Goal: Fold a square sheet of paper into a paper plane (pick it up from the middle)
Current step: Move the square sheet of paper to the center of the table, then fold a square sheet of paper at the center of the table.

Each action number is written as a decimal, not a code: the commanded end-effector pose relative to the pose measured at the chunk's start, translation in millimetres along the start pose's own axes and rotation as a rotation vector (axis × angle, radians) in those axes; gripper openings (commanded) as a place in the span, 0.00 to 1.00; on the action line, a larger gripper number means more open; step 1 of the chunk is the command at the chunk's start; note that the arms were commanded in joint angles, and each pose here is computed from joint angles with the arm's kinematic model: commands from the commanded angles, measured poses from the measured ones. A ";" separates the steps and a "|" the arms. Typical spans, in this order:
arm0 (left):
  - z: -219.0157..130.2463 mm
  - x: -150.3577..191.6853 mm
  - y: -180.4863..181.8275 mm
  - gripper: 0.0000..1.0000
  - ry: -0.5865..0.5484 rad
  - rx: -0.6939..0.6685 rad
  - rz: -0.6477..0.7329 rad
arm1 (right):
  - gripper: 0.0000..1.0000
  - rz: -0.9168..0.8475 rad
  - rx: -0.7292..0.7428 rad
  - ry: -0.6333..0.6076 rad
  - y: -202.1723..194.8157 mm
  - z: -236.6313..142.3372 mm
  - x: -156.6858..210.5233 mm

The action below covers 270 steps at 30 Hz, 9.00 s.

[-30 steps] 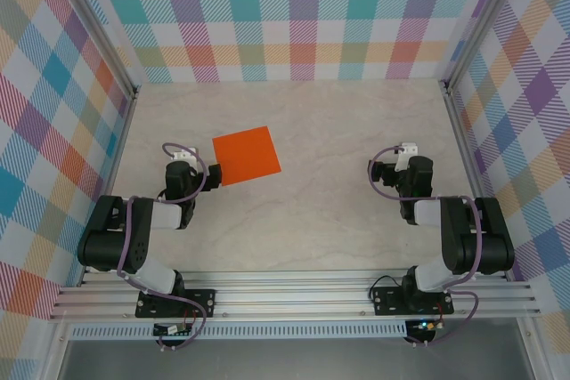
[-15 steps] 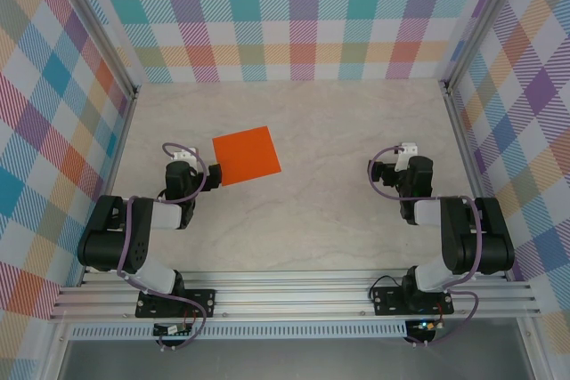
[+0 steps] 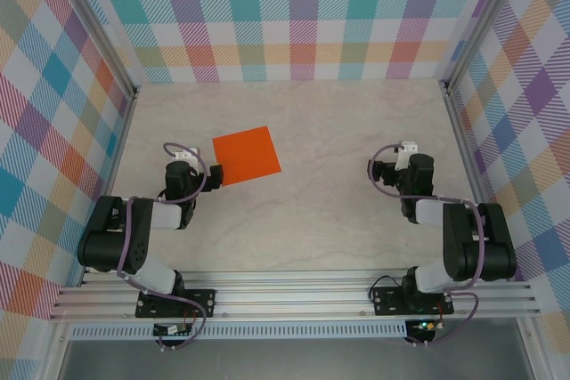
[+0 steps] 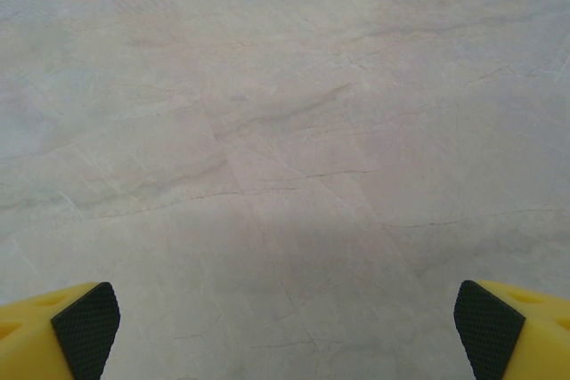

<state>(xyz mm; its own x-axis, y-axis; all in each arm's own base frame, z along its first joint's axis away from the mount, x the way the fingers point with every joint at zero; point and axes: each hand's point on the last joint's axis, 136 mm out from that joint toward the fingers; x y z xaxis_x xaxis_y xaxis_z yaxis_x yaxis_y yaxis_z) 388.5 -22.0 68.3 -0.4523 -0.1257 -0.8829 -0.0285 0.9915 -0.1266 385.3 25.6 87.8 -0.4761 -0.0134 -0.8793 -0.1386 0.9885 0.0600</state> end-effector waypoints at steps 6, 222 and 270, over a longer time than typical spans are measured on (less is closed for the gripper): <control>-31.1 -52.6 -12.7 1.00 -0.061 0.052 -0.005 | 1.00 0.189 0.024 0.118 3.6 -44.7 -28.3; -85.3 5.9 -134.9 1.00 0.379 0.212 -0.376 | 0.60 -0.045 0.095 1.140 221.0 10.5 97.0; -104.6 -4.9 -191.4 1.00 0.452 0.427 -0.398 | 0.65 0.310 -0.333 1.054 217.7 -26.3 72.8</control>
<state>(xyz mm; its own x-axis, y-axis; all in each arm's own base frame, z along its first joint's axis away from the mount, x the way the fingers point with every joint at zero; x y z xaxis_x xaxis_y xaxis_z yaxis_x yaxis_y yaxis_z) 299.5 -193.3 130.4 -0.8046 -0.3735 -0.4617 -0.0070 0.7834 -0.6215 304.0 251.2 53.1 -0.9989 -0.0447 0.0161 -0.0294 0.8485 0.5284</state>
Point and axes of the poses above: each hand's point on the last joint's axis, 136 mm out from that joint toward the fingers, its own z axis out along the fingers, its own y axis along the line the jaws close on, x = y × z, and after that the axes turned 4 degrees about -z, right-handed
